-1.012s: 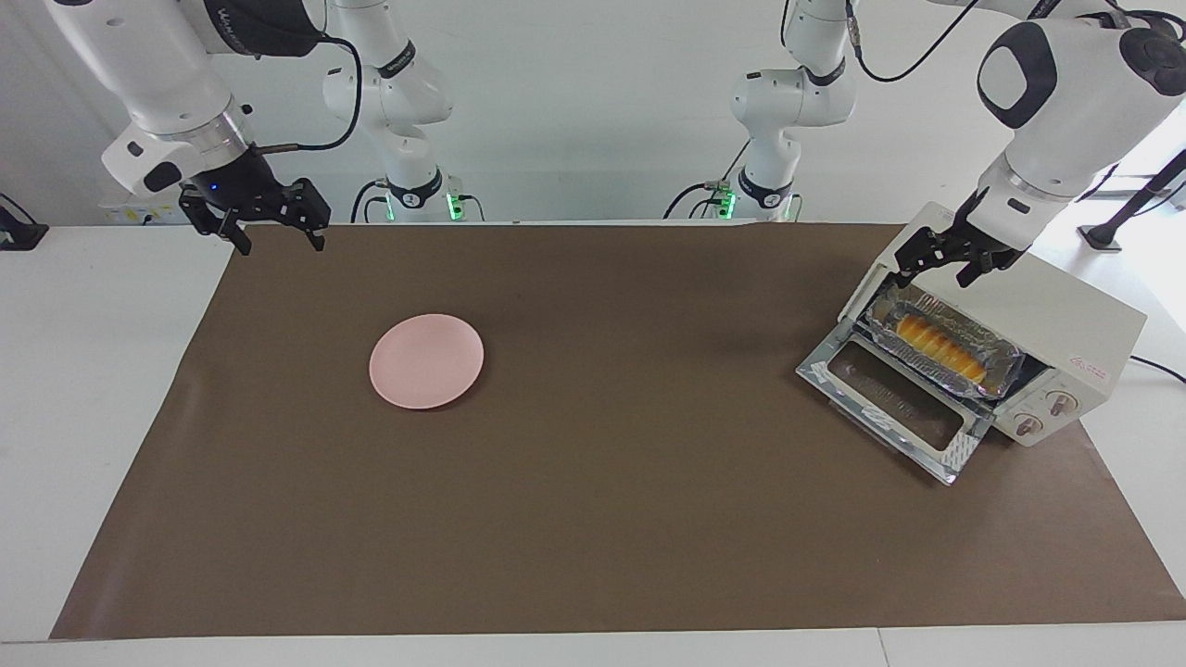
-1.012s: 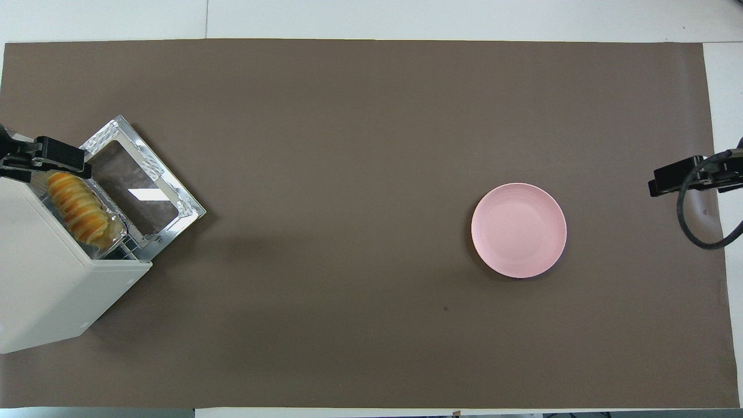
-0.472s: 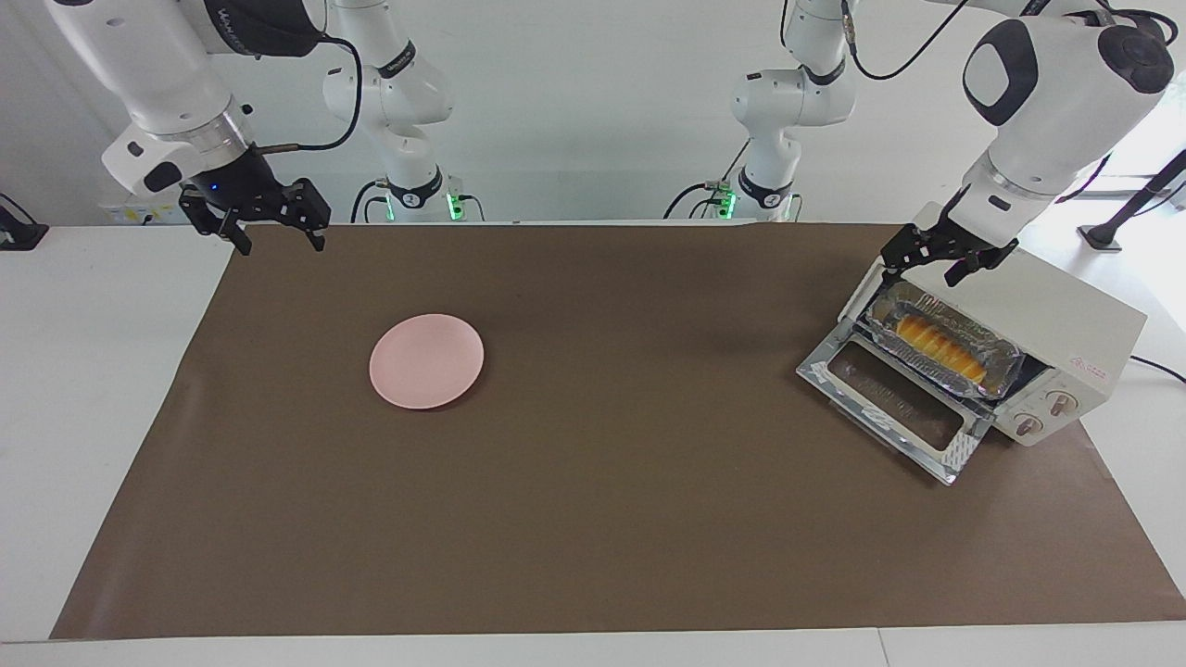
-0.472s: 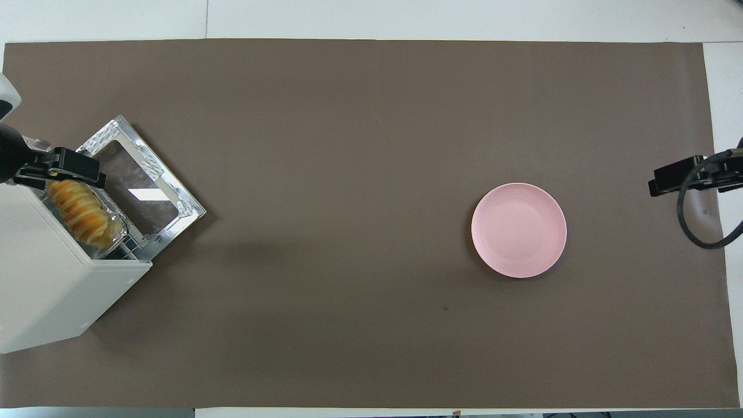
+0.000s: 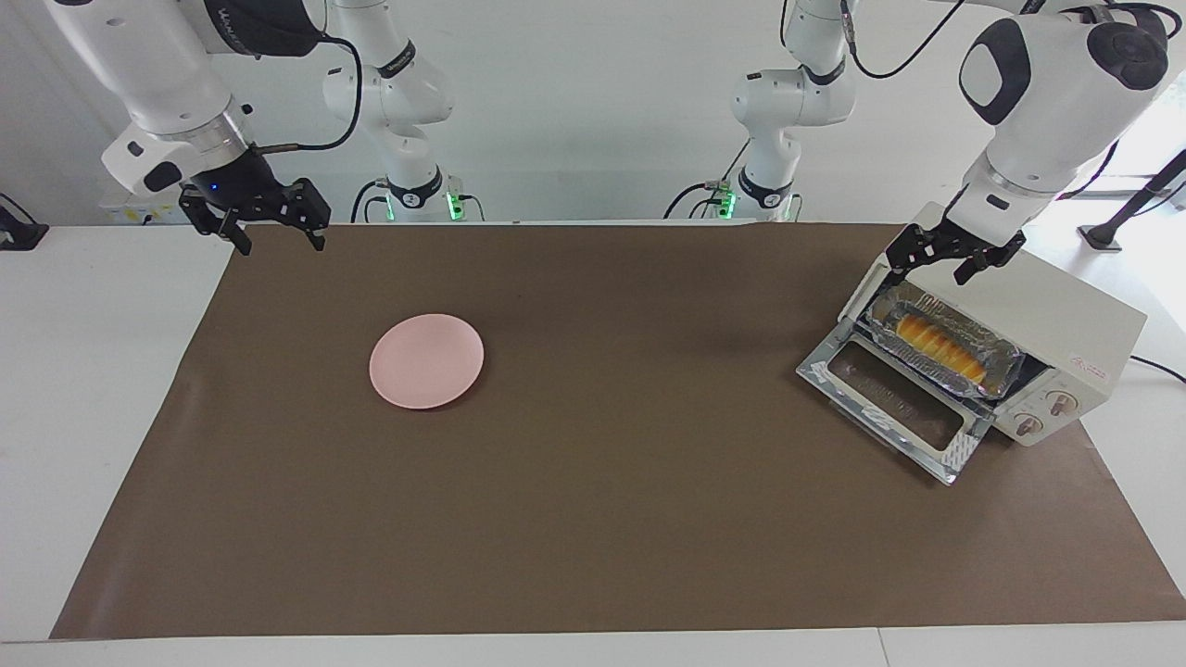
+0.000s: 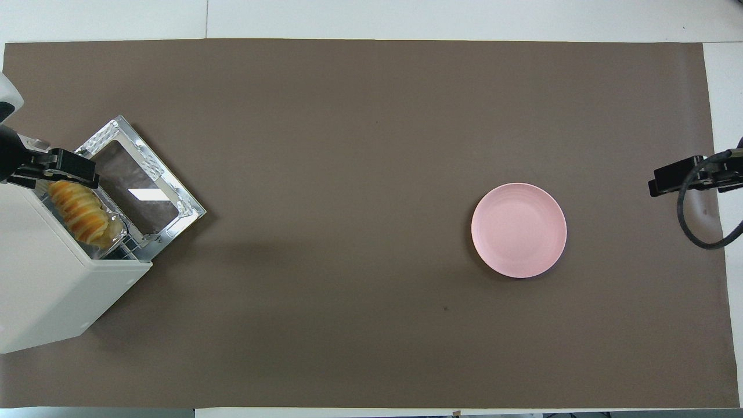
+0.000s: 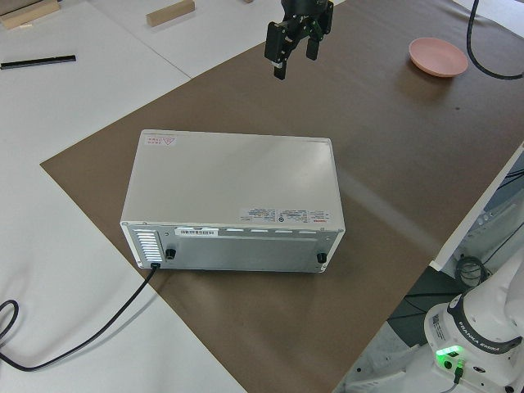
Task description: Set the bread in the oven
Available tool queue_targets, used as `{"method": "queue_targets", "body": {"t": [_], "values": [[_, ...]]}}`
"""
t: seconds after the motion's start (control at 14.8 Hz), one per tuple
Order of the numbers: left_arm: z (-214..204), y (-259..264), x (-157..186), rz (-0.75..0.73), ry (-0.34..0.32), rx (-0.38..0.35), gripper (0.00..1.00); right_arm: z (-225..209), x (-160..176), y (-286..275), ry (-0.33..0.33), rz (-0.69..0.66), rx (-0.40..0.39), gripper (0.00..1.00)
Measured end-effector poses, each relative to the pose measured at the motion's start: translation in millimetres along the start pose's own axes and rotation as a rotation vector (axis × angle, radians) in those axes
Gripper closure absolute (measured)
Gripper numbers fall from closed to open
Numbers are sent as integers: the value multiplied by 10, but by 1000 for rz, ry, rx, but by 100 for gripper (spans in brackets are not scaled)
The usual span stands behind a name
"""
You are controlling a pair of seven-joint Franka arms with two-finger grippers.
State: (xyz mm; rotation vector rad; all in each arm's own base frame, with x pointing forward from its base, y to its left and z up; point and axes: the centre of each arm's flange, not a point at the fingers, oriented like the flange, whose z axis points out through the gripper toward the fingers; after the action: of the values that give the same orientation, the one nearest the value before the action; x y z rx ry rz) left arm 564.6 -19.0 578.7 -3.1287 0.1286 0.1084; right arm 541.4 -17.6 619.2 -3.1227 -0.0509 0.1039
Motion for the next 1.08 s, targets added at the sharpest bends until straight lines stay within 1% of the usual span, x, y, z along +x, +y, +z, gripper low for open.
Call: {"method": "queue_targets", "body": {"t": [0.27,0.61,1.08], "values": [[-13,1,15,0,14,1,0,0,0,0,0,0,0,0],[-13,3,15,-3,14,1,0,0,0,0,0,0,0,0],[4,116,-2,4,-5,-4,0,0,0,0,0,0,0,0]]}}
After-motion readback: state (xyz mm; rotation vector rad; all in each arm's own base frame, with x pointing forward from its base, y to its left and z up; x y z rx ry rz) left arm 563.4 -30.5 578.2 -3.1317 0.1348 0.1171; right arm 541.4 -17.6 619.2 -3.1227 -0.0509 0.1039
